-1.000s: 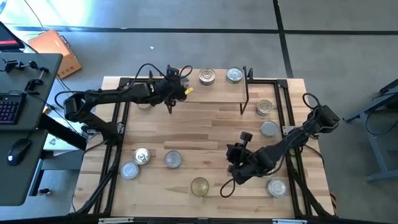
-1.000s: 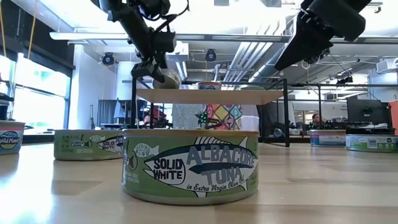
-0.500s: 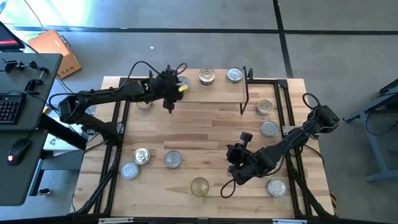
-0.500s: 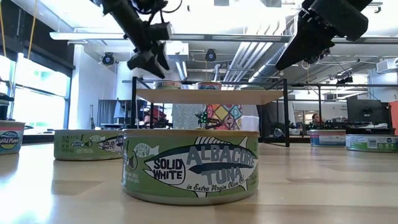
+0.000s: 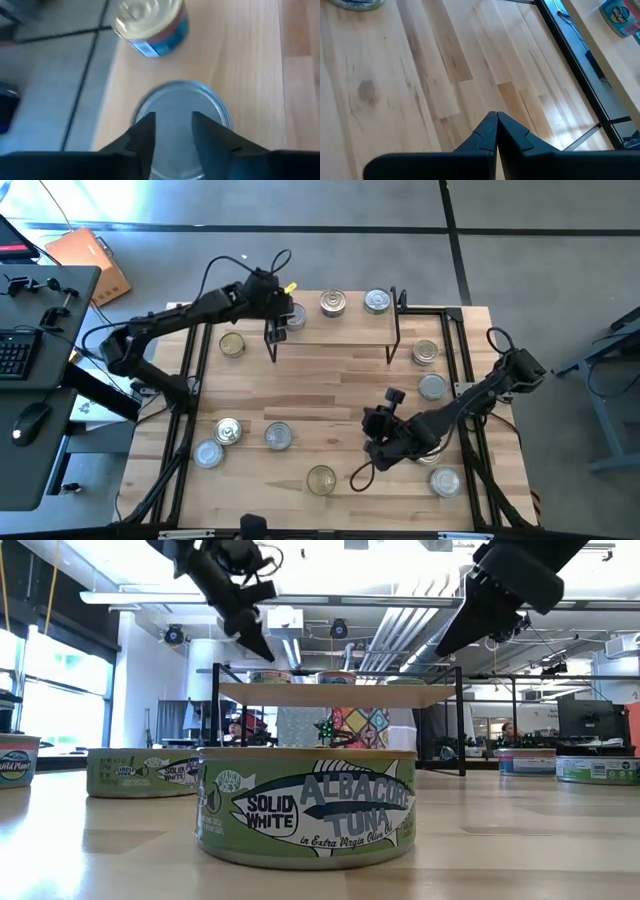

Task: Stack canned seafood by type on shelf
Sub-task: Put the green white tuna can on the shelf, then put the blue tuna can on the shelf

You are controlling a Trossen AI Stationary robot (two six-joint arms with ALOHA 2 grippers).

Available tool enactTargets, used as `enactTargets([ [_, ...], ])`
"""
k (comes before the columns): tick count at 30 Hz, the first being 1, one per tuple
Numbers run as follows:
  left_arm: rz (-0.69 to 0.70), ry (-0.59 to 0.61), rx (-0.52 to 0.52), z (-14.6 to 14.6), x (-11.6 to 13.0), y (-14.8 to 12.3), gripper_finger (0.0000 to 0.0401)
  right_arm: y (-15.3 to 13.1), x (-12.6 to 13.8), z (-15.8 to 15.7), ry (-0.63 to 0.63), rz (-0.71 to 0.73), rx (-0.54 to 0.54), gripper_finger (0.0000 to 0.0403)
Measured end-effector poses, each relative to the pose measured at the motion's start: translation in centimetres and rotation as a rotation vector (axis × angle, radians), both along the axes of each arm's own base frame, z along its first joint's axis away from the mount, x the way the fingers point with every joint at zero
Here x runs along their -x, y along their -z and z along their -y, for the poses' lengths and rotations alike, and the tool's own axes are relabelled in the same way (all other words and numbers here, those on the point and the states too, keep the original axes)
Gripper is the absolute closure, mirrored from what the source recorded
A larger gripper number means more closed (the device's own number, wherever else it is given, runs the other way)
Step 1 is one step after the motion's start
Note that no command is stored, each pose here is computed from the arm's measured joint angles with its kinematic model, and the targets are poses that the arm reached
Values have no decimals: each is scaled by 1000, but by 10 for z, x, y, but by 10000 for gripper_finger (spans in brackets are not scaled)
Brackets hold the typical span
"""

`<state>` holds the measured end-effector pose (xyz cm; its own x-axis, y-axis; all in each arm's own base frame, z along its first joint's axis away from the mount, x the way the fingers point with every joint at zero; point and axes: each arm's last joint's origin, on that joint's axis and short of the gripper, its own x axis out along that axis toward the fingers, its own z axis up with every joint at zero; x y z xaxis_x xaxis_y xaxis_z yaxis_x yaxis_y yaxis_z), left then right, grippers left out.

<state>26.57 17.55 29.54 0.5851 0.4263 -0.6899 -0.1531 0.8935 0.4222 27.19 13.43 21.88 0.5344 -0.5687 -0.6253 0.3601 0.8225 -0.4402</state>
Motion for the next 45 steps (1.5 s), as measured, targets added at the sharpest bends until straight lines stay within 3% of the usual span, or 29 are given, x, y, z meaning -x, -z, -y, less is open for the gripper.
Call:
enactTargets([
  [5,-92,17,-12,-12,-4,17,354,0,-1,2,9,4,-3,402],
  [9,-139,50,-131,-19,-8,20,395,0,-2,2,8,4,-2,402],
  [12,-163,18,-212,-22,-8,18,392,0,-2,2,8,4,-2,402],
  [17,-123,0,-263,-20,-4,2,378,0,-2,2,8,4,-2,402],
  [24,-23,-26,-263,-3,5,-22,375,8,-1,2,-26,12,58,402],
  [27,24,4,-215,18,6,-30,376,30,1,3,-75,31,55,402],
  [30,111,105,-97,41,8,-29,383,52,-2,7,-148,94,-89,402],
  [33,216,264,76,65,11,-9,396,66,-6,10,-289,236,-225,402],
  [35,276,321,136,85,11,6,399,69,-5,12,-398,335,-271,402],
  [37,315,356,162,108,13,22,399,70,-3,15,-470,429,-288,402],
  [40,336,382,158,145,18,49,400,67,-2,24,-472,549,-298,402],
  [45,441,348,155,206,32,86,401,68,-5,33,-474,569,-314,402],
])
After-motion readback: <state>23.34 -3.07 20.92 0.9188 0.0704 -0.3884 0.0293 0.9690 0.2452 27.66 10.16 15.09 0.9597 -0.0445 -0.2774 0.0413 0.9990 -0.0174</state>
